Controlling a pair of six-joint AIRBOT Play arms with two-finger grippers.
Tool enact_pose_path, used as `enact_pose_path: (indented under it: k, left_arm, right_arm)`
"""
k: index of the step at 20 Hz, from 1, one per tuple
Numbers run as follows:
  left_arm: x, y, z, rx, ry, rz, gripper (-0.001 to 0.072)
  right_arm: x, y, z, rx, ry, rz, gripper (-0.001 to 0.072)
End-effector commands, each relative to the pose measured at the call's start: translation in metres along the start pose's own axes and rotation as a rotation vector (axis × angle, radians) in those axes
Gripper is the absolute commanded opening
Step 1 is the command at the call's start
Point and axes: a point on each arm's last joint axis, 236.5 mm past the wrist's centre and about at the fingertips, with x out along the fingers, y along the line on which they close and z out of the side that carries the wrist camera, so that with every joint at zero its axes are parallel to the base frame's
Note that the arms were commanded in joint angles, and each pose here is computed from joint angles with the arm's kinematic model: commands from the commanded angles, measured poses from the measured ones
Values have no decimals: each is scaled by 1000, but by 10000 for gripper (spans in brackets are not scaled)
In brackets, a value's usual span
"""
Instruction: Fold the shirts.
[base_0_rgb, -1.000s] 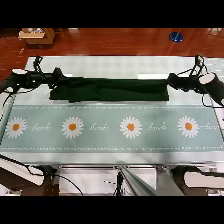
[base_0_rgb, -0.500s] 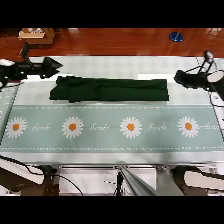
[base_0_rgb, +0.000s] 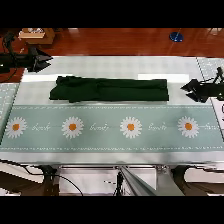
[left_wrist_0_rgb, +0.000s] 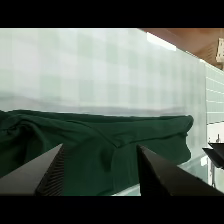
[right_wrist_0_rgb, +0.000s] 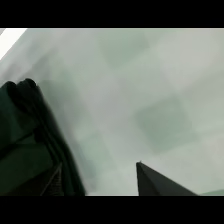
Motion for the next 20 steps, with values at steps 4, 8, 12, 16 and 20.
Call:
enact_pose_path:
  k: [4,8,12,16,20]
  left_arm:
    - [11,-16,-11,23,45,-24,547]
    - [15,-19,-13,28,51,-27,547]
    - [15,-20,-14,29,52,-28,525]
    - [15,-22,-15,-36,60,-36,246]
    - [27,-55,-23,-45,86,-132,22]
  right_arm:
    - [52,27,-45,16,173,125,518]
    - [84,63,-65,33,209,220,506]
    - [95,80,-74,-10,207,233,110]
    - [40,123,-38,-166,113,329,24]
    - [-40,149,3,-246,-35,313,24]
